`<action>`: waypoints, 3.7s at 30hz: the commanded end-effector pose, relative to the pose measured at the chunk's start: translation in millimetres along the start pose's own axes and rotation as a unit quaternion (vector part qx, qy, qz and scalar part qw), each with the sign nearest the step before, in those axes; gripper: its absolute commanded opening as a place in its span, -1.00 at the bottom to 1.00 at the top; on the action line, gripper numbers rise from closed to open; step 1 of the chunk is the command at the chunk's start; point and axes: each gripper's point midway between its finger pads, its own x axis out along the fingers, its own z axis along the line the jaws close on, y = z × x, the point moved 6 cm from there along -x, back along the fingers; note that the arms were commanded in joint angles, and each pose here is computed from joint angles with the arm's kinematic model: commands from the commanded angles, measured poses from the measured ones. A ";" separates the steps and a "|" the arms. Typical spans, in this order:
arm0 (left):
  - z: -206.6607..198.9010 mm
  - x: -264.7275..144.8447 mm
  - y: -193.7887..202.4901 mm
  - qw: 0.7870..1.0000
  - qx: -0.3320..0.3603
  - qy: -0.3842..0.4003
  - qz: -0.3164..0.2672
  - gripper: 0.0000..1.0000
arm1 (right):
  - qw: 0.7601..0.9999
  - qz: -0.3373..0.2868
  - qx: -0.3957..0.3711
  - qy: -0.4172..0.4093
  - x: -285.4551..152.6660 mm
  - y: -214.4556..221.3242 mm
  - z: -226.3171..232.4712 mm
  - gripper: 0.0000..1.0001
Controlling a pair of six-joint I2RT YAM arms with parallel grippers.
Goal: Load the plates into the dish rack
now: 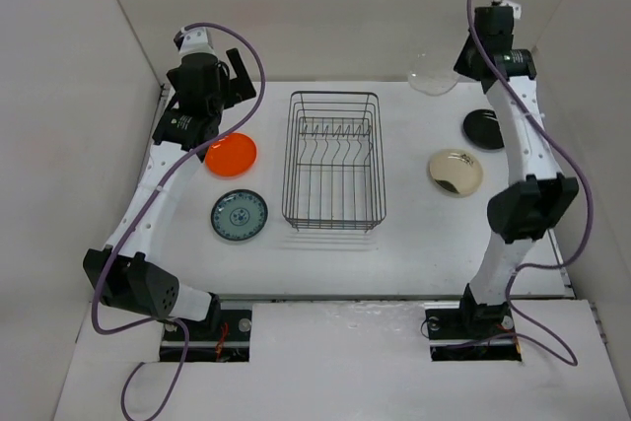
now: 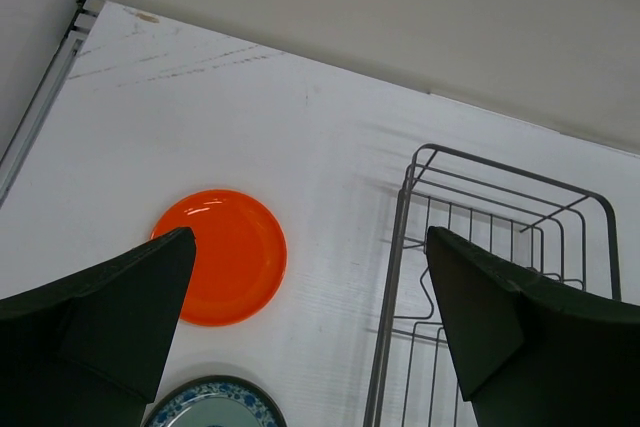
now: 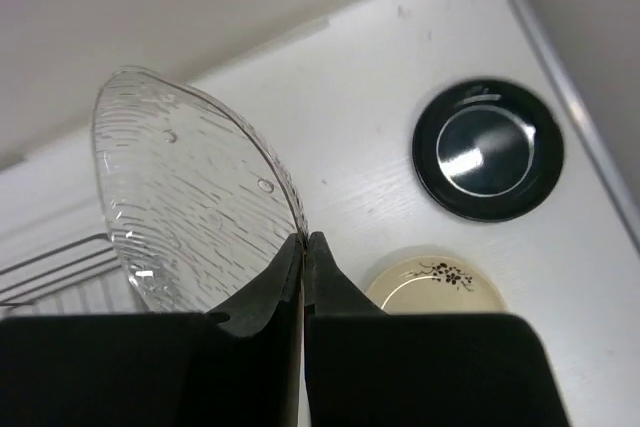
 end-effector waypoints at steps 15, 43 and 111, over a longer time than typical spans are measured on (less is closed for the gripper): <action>3.9 -9.7 -24.1 0.998 -0.031 -0.033 -0.034 1.00 | 0.964 -0.121 -0.174 0.164 -152.5 54.4 89.1 -1.00; 10.2 -36.2 -44.8 0.996 -0.044 -0.040 -0.072 1.00 | 0.952 -0.055 -0.256 0.161 -84.1 128.1 150.3 -1.00; 9.7 -44.8 -52.0 0.995 -0.040 -0.031 -0.082 1.00 | 0.940 -0.051 -0.289 0.174 -70.4 161.2 171.3 -0.68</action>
